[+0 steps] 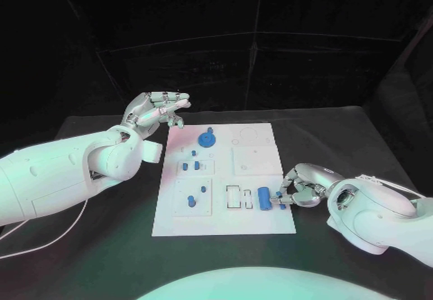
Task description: Assemble the parts on the task board
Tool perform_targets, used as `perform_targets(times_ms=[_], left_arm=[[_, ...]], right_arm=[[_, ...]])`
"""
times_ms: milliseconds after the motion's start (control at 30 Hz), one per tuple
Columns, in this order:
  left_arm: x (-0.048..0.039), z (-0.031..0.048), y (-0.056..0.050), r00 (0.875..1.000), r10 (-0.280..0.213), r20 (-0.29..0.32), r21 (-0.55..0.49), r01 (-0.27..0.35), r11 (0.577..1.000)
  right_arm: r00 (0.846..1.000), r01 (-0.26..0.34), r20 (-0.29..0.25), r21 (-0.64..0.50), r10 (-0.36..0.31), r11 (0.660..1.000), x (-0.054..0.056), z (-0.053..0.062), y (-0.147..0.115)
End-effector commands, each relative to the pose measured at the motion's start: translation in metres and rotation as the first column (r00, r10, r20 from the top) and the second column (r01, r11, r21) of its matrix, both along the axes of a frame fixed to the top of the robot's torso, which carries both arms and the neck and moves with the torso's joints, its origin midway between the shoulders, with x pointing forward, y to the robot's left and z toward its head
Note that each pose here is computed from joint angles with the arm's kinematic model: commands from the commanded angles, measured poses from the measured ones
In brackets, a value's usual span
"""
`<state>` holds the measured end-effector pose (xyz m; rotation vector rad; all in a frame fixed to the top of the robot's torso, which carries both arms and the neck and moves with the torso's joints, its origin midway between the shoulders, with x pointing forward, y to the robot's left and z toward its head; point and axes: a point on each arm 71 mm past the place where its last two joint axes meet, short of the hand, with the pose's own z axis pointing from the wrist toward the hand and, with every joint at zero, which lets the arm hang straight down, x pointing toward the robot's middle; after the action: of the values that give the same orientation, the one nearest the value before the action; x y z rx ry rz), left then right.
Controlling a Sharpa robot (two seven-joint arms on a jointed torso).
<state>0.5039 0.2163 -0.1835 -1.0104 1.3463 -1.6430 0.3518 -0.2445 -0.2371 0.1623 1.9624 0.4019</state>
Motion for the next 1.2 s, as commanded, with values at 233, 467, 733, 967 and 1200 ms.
perform_targets(times_ms=[233, 467, 733, 967, 1200], left_arm=[[-0.0002, 0.0017, 0.001, 1.000, -0.002, 0.010, -0.009, 0.002, 1.000], [0.0004, 0.0015, 0.002, 1.000, 0.001, 0.010, -0.007, -0.001, 1.000], [0.0007, 0.0013, 0.003, 1.000, 0.002, 0.009, -0.006, -0.002, 1.000], [0.0008, 0.0012, 0.004, 1.000, 0.003, 0.009, -0.006, -0.003, 1.000], [0.0009, 0.0011, 0.004, 1.000, 0.003, 0.008, -0.006, -0.003, 1.000]], right_arm=[[0.999, -0.005, 0.046, -0.008, 0.006, 1.000, 0.000, 0.001, 0.006], [0.998, -0.007, 0.062, -0.004, 0.007, 1.000, 0.001, 0.002, 0.007], [0.996, -0.016, 0.084, 0.002, 0.016, 1.000, 0.001, 0.003, 0.011], [0.995, -0.040, 0.094, 0.018, 0.038, 0.999, 0.001, 0.004, 0.020], [0.995, -0.062, 0.074, 0.014, 0.060, 0.998, -0.001, 0.000, 0.026]])
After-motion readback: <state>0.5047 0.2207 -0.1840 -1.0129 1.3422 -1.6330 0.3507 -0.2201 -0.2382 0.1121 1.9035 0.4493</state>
